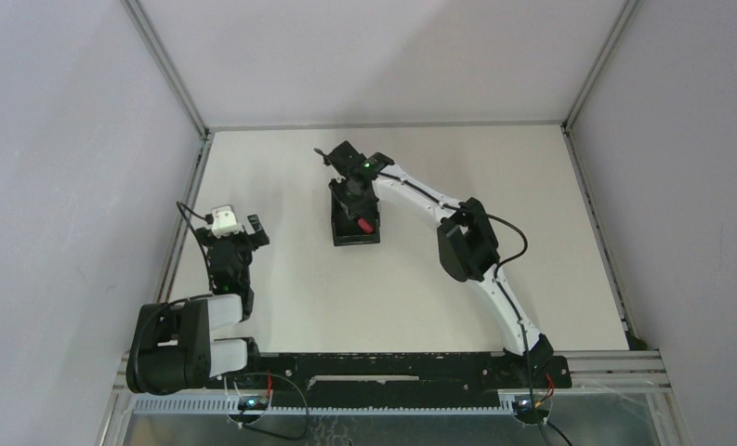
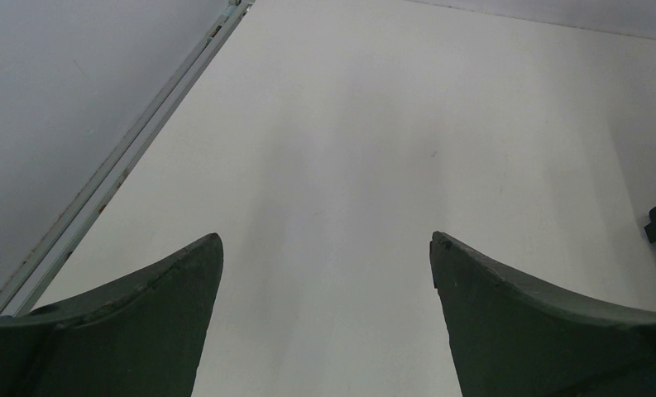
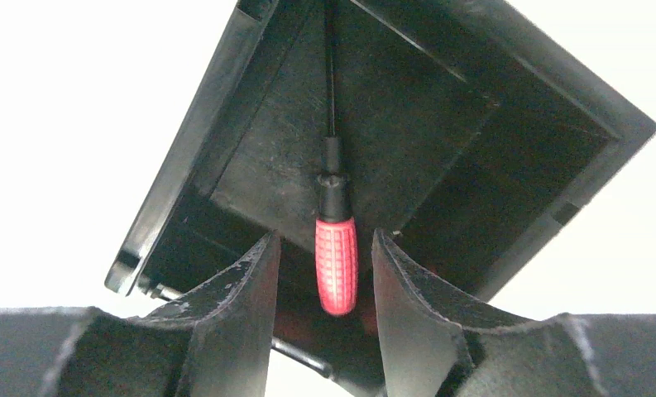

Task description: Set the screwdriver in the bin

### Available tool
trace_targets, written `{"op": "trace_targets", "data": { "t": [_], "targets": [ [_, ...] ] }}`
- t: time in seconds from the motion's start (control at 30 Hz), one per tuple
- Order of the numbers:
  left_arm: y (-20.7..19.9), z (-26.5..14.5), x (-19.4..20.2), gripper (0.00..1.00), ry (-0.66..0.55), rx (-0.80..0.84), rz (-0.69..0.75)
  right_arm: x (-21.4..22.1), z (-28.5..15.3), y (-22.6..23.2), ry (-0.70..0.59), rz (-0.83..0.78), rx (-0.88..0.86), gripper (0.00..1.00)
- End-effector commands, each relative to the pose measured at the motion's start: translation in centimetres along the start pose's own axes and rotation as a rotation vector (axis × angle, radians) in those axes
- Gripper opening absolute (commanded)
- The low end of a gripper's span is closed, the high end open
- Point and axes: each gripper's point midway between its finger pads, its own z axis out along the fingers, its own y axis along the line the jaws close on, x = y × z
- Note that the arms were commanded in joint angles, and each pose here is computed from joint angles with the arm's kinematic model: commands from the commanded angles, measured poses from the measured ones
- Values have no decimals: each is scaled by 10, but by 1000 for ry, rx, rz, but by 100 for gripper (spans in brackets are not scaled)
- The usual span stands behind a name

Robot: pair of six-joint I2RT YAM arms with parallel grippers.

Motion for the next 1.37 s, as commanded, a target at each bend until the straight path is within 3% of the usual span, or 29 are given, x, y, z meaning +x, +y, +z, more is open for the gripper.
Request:
{"op": "trace_targets", "data": {
  "t": [0.0, 0.07, 0.1, 0.13, 0.37, 0.53, 0.67, 0.9, 1.13, 1.33],
  "targets": [
    [-4, 10, -28, 100, -78, 6, 3, -58, -107, -1, -254, 22, -8, 58],
    [-4, 10, -28, 100, -78, 6, 4, -65, -134, -3, -315, 14, -17, 76],
    [-4, 10, -28, 100, -79, 5, 3, -67, -149, -4, -346, 6, -22, 95],
    [-4, 10, -28, 100, -79, 5, 4, -65, -157, -4, -363, -7, -28, 99],
    [-4, 10, -28, 100, -78, 5, 4, -52, -237, -21, -623, -11, -84, 99],
    [-4, 10, -28, 100, -79, 6, 3, -10, -253, -37, -719, 84, -174, 100],
    [-3, 10, -29, 100, -80, 4, 3, 28, -244, -61, -747, 195, -159, 100],
    [-4, 10, -28, 100, -79, 6, 3, 99, -218, -111, -757, 411, 25, 100],
    [-4, 10, -28, 100, -79, 5, 3, 162, -187, -135, -703, 565, 155, 100],
    [-4, 10, -28, 100, -78, 5, 3, 178, -170, -132, -676, 589, 144, 100]
  ]
}}
